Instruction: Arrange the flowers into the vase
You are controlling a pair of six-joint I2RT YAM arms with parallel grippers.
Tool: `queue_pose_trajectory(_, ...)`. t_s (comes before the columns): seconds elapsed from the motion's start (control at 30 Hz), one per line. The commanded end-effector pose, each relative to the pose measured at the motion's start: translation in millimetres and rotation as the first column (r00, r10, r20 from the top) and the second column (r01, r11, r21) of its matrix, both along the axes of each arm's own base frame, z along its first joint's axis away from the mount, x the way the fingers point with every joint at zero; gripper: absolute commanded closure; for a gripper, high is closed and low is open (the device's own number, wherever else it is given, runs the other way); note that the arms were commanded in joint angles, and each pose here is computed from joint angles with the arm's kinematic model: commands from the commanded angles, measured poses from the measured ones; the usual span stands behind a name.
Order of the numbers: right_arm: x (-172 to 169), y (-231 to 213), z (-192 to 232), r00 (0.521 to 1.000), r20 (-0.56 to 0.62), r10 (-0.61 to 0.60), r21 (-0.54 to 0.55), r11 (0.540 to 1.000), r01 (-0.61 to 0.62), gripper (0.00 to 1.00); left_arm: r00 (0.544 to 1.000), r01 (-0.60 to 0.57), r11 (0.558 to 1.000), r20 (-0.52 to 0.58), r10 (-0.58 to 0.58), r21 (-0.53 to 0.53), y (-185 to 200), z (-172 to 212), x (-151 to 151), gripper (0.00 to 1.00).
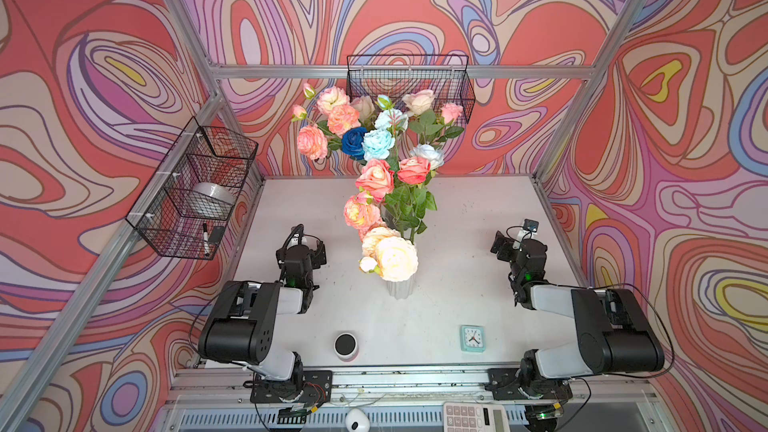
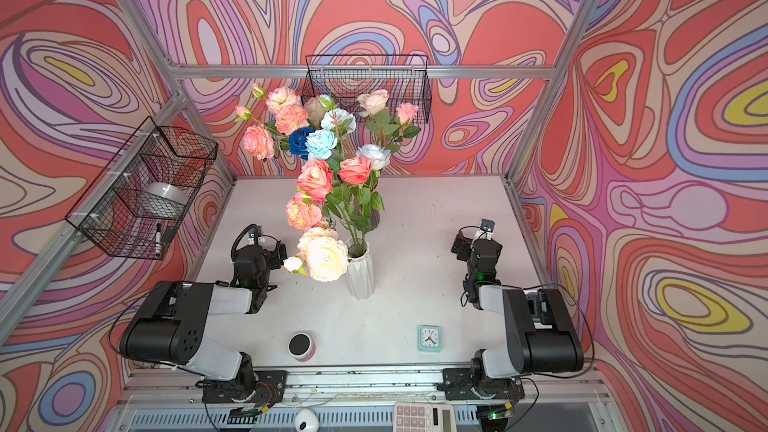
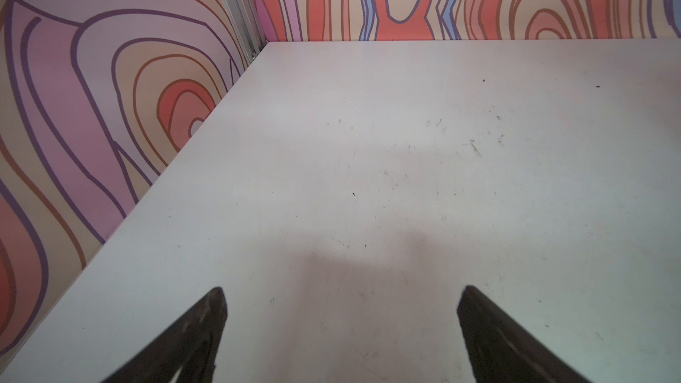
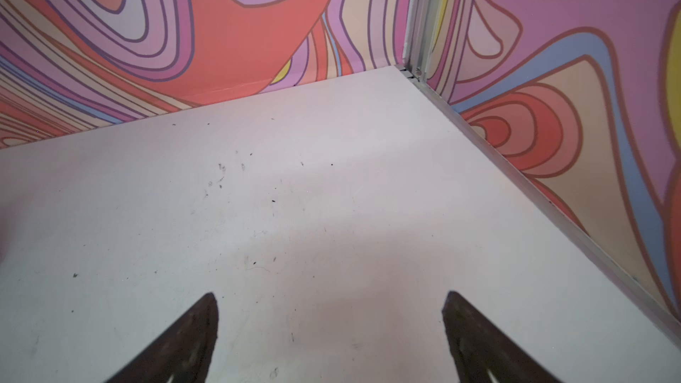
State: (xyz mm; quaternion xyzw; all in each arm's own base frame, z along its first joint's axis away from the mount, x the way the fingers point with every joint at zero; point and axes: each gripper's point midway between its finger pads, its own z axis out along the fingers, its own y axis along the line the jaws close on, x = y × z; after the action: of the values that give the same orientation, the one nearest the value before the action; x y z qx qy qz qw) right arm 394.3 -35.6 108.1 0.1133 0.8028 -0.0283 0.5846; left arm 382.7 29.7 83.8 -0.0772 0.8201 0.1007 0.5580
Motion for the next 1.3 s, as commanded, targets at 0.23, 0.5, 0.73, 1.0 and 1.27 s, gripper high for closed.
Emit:
queue_pose_trajectory(0.23,25,8,-13,0.996,0.056,0.073,-0.023,0.997,-0.072,0.02,1.0,-0.002,1.0,0.03,0.002,-0.004,1,7,5,0.0)
queue_pose_trajectory(0.5,28,9,-13,0.996,0.049,0.07,-0.031,0.997,-0.068,0.02,1.0,-0.001,1.0,0.03,0.001,-0.004,1,7,6,0.0)
queue_pose_trajectory(0.73,30,10,-13,0.996,0.046,0.077,-0.034,0.997,-0.075,0.02,1.0,0.0,1.0,0.03,0.001,-0.004,0,7,6,0.0)
queue_pose_trajectory(1.0,30,10,-14,0.996,0.042,0.076,-0.033,0.997,-0.075,0.02,1.0,-0.001,1.0,0.03,0.001,-0.004,1,7,6,0.0)
queue_pose_trajectory(1.27,31,11,-14,0.996,0.038,0.075,-0.039,0.997,-0.073,0.02,1.0,0.0,1.0,0.029,0.001,-0.002,1,7,6,0.0)
